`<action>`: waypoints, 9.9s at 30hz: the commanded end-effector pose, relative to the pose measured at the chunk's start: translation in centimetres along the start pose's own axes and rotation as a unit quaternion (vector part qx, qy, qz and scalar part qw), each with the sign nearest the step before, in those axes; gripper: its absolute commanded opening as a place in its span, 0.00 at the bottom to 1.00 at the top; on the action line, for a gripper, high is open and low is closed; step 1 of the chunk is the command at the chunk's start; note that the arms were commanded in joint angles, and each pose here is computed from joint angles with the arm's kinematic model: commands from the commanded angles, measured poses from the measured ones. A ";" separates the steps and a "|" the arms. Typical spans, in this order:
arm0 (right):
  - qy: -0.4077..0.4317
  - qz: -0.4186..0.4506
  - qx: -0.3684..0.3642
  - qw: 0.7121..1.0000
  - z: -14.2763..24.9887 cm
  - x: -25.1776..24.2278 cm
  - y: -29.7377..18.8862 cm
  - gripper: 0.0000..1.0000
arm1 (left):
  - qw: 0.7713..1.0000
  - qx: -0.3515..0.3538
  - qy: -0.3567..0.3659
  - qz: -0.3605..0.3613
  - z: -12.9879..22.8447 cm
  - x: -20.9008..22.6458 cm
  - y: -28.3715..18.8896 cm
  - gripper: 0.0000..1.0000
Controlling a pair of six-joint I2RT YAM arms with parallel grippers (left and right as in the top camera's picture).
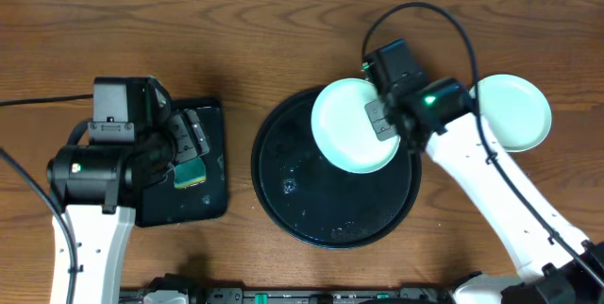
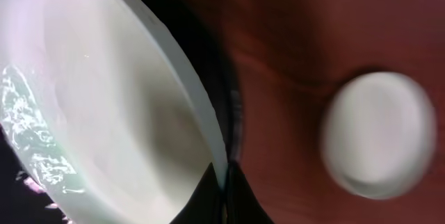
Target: Clean dirty plates on tray and stack at the side
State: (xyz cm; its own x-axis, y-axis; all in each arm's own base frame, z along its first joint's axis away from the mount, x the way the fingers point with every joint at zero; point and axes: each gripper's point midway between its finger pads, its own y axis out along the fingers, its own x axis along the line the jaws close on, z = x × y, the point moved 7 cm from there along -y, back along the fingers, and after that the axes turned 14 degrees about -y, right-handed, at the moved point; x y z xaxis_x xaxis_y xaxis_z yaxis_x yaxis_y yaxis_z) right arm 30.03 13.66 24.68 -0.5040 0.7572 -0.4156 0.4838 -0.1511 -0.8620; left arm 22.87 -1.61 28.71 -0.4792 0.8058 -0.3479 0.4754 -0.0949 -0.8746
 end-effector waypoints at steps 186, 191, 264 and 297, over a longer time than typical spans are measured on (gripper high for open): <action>0.349 0.001 -0.218 0.912 15.9 -11.1 -14.8 0.99 | 0.920 -0.335 0.078 0.186 10.6 7.1 -20.2 0.84; 0.356 -0.023 -0.181 0.917 16.8 -9.9 -14.3 0.99 | 0.921 -0.333 0.078 0.185 10.6 7.2 -20.1 0.84; 0.362 -0.046 -0.145 0.920 17.6 -8.7 -13.9 0.99 | 0.893 -0.401 0.026 0.204 7.2 9.5 9.3 0.84; 0.362 -0.046 -0.145 0.920 17.6 -8.7 -13.9 0.99 | 0.893 -0.400 0.026 0.203 7.2 9.5 9.4 0.84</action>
State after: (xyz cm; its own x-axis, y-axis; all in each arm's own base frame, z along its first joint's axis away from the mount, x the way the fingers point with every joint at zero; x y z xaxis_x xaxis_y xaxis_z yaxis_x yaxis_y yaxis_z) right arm 15.13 -2.31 35.05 0.0194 0.9991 0.0383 0.6833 0.0147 -0.7300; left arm 17.57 0.95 15.82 -0.1012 0.8215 -0.5611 0.9932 0.0512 -0.1041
